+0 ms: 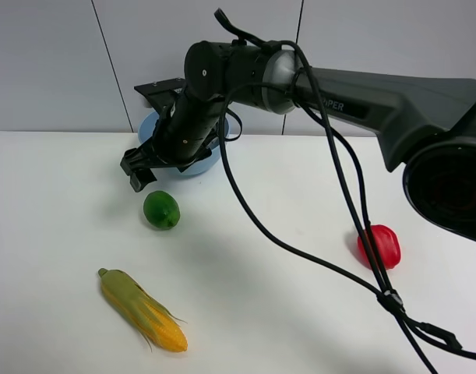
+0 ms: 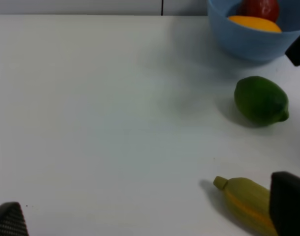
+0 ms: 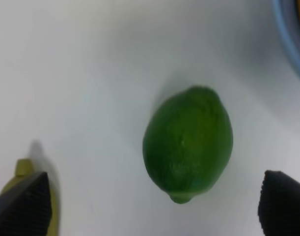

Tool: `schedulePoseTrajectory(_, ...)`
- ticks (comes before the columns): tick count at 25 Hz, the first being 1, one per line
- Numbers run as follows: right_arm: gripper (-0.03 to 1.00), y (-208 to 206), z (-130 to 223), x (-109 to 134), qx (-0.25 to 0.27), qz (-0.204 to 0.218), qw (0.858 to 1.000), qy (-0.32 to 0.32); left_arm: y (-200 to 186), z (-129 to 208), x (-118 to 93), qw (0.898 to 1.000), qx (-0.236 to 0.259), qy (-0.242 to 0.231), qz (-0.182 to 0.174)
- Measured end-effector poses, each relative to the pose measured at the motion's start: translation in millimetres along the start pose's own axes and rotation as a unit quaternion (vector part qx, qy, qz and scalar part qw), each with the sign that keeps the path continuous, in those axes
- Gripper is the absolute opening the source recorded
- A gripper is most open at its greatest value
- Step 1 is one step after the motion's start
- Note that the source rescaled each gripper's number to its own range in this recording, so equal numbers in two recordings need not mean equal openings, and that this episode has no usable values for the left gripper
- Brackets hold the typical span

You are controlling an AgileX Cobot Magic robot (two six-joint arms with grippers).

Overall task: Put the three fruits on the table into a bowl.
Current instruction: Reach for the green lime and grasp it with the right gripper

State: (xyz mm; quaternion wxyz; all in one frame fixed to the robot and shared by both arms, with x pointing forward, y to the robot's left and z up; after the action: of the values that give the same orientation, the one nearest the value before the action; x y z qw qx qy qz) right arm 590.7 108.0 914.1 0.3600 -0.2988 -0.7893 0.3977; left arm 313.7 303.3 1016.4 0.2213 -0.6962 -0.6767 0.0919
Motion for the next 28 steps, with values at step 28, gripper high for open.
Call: schedulePoseTrajectory(28,0.54,104.2,17.4,-33.9,-0.022,0.017,0.997,0.066,0.0,0.0,0.0,1.0,0.0,0.0,0.0)
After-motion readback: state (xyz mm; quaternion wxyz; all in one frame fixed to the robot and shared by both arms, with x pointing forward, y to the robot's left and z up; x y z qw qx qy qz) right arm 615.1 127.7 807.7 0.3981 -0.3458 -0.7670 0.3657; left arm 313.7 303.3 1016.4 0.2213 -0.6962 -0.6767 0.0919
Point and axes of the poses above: a point on each arm's last joint axis where the gripper is mounted, y pointing out along that axis toward the gripper, x along the wrist's bending axis when the last joint is at zero, z = x × y, the point moved 9 cm from there along y, pointing out along that axis toward the gripper, and after that the axes turned 14 degrees about y, right-handed, at the moved point
